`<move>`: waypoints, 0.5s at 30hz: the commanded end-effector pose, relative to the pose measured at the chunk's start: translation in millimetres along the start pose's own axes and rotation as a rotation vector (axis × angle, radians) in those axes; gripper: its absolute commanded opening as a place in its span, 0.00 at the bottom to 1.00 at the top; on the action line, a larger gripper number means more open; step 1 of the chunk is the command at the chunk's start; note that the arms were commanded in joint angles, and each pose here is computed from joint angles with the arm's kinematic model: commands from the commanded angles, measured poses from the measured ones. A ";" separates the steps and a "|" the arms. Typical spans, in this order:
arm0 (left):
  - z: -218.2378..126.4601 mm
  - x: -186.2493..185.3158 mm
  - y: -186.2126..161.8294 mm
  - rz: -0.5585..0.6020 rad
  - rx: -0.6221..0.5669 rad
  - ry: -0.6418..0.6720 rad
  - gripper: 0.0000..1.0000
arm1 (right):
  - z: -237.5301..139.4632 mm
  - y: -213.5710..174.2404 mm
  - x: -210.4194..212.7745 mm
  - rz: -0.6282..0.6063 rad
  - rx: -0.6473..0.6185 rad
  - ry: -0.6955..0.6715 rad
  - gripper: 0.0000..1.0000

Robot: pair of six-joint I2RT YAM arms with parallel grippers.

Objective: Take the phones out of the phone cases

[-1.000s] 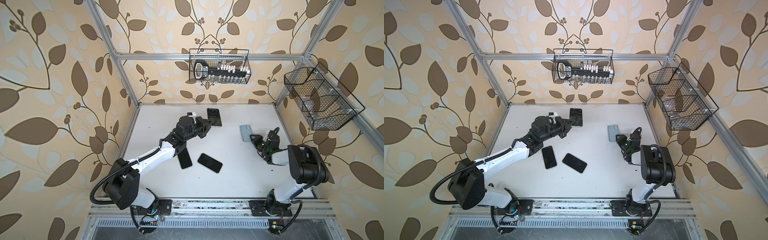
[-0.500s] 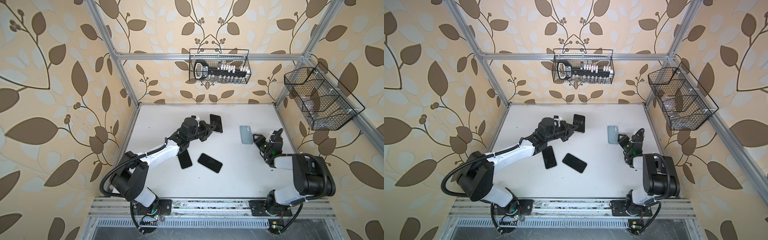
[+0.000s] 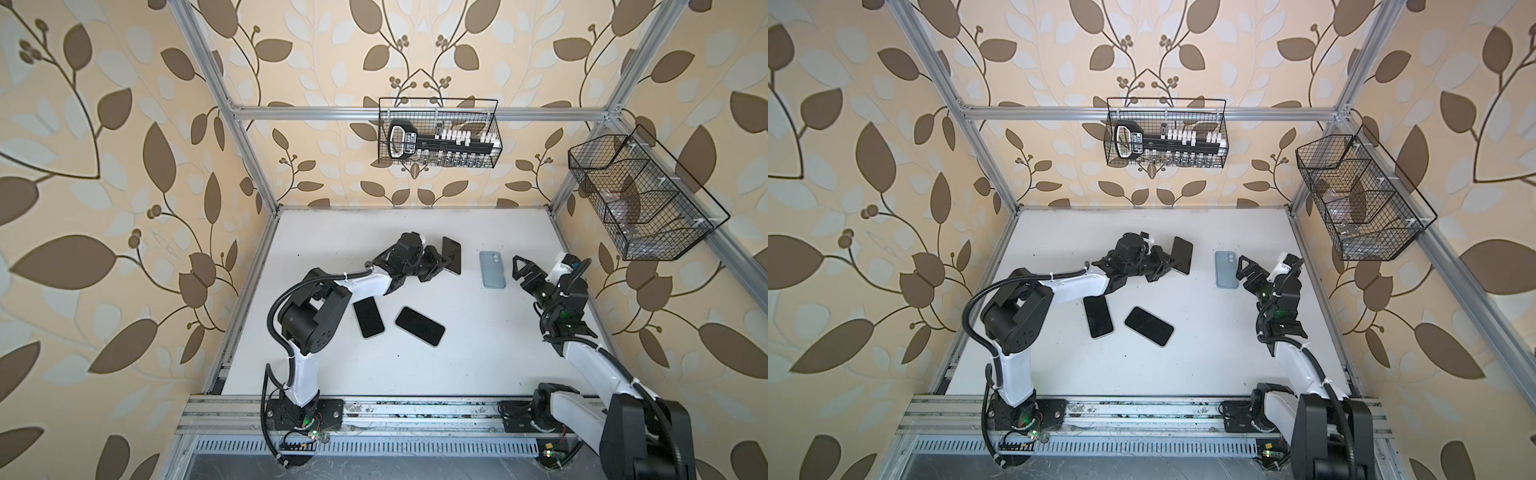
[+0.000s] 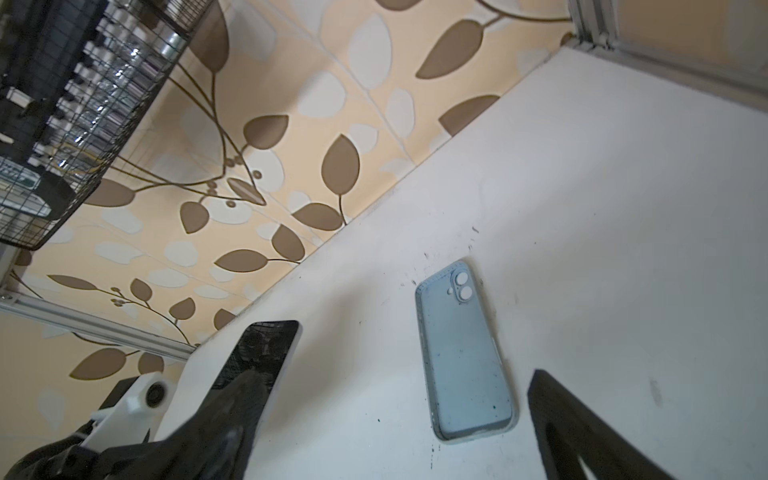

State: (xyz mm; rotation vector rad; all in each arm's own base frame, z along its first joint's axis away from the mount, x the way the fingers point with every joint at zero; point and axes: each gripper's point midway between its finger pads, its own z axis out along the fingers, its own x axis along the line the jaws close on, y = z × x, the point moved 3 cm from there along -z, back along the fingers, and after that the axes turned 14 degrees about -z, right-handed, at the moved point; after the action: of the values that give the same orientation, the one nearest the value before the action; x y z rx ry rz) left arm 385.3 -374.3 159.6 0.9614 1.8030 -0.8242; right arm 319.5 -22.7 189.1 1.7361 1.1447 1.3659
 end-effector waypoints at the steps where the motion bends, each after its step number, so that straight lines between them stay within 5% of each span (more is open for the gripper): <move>1: 10.7 -47.0 -13.7 0.151 0.026 -0.141 0.00 | -11.0 -7.8 6.0 -0.048 0.076 0.017 1.00; 15: 60.4 -1.6 5.3 0.123 -0.079 -0.065 0.05 | -32.8 -10.1 21.0 -0.029 0.130 0.127 1.00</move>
State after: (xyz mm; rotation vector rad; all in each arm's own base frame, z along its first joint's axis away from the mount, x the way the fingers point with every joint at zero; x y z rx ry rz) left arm 395.9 -411.7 100.9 1.0254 1.8324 -0.7422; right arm 289.9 -3.9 186.9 1.7673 1.3159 1.4069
